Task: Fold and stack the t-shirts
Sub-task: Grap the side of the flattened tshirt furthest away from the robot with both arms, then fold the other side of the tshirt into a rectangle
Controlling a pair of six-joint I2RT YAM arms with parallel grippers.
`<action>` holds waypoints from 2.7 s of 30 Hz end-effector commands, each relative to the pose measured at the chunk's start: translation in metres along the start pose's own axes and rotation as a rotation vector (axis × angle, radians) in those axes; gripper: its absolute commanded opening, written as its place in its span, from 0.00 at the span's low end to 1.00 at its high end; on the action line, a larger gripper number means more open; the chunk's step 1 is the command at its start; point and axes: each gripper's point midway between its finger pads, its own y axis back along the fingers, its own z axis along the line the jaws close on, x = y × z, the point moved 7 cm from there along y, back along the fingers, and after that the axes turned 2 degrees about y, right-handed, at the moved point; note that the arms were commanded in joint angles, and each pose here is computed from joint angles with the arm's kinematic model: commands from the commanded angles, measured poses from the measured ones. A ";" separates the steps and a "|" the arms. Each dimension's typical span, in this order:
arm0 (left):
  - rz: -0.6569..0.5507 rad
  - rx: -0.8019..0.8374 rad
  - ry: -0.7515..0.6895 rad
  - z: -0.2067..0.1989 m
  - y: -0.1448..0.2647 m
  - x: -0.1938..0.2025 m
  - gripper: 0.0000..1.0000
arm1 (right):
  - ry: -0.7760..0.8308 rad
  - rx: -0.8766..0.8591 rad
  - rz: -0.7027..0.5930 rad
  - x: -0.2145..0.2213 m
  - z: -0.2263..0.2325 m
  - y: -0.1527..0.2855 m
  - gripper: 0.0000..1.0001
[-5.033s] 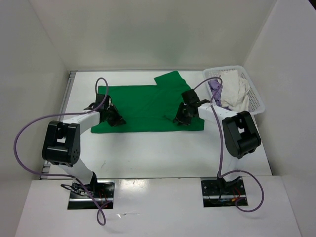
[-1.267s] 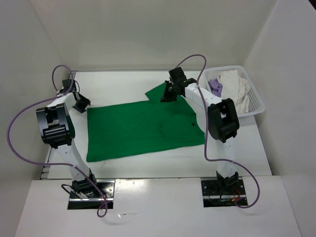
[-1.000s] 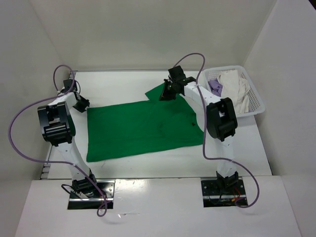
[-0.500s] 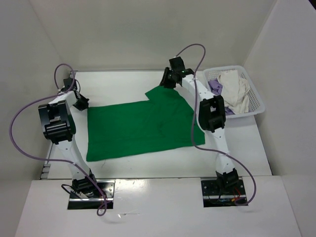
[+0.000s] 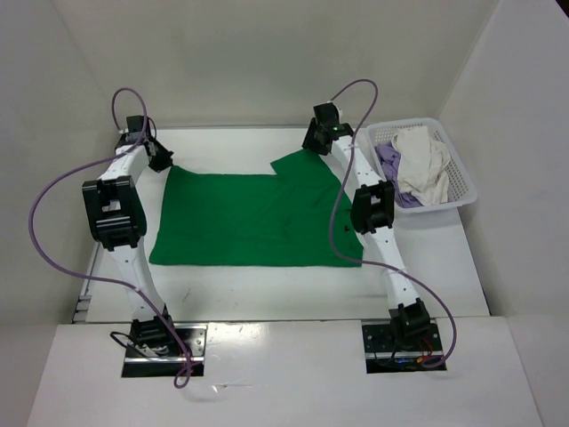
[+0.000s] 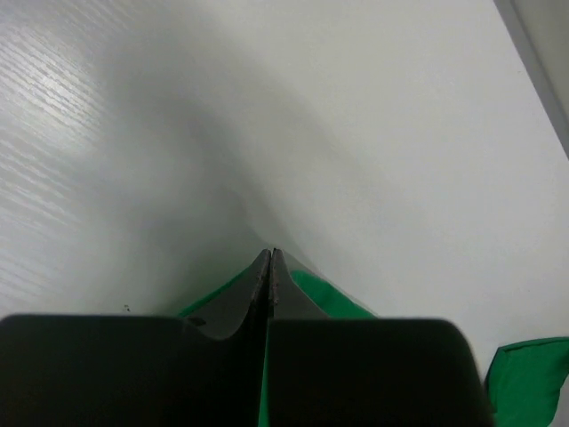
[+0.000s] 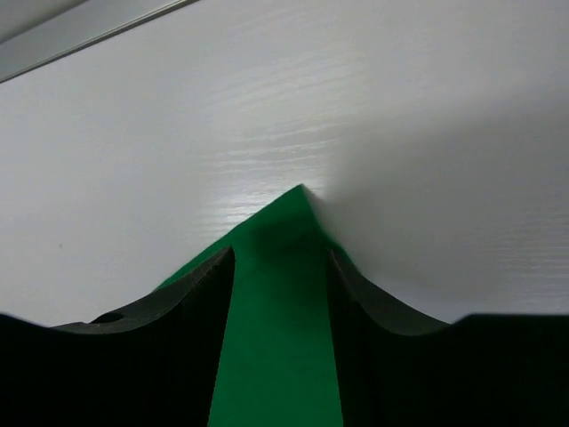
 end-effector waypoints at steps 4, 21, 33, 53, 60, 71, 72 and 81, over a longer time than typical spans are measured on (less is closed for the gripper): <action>0.043 -0.045 -0.015 0.020 -0.011 0.013 0.00 | 0.011 0.049 -0.065 -0.012 -0.015 -0.009 0.52; 0.069 -0.029 0.007 0.023 -0.015 0.022 0.00 | -0.057 -0.103 0.023 0.004 -0.014 -0.028 0.50; 0.061 -0.034 -0.002 0.025 -0.007 0.022 0.00 | -0.119 -0.123 0.037 0.007 -0.016 -0.035 0.10; 0.031 0.073 0.029 0.035 0.048 0.019 0.00 | -0.087 -0.146 0.074 -0.028 -0.005 0.186 0.00; 0.009 0.128 0.036 0.036 0.074 0.016 0.00 | -0.081 -0.112 0.109 0.022 -0.035 0.248 0.00; 0.010 0.115 0.061 0.068 0.129 0.048 0.00 | -0.086 -0.027 0.192 0.104 -0.085 0.306 0.00; 0.009 0.108 0.068 0.073 0.130 0.049 0.00 | -0.096 -0.009 0.220 0.116 -0.091 0.306 0.00; -0.003 -0.001 0.124 0.103 0.145 0.061 0.00 | -0.137 0.088 0.328 0.165 -0.119 0.322 0.00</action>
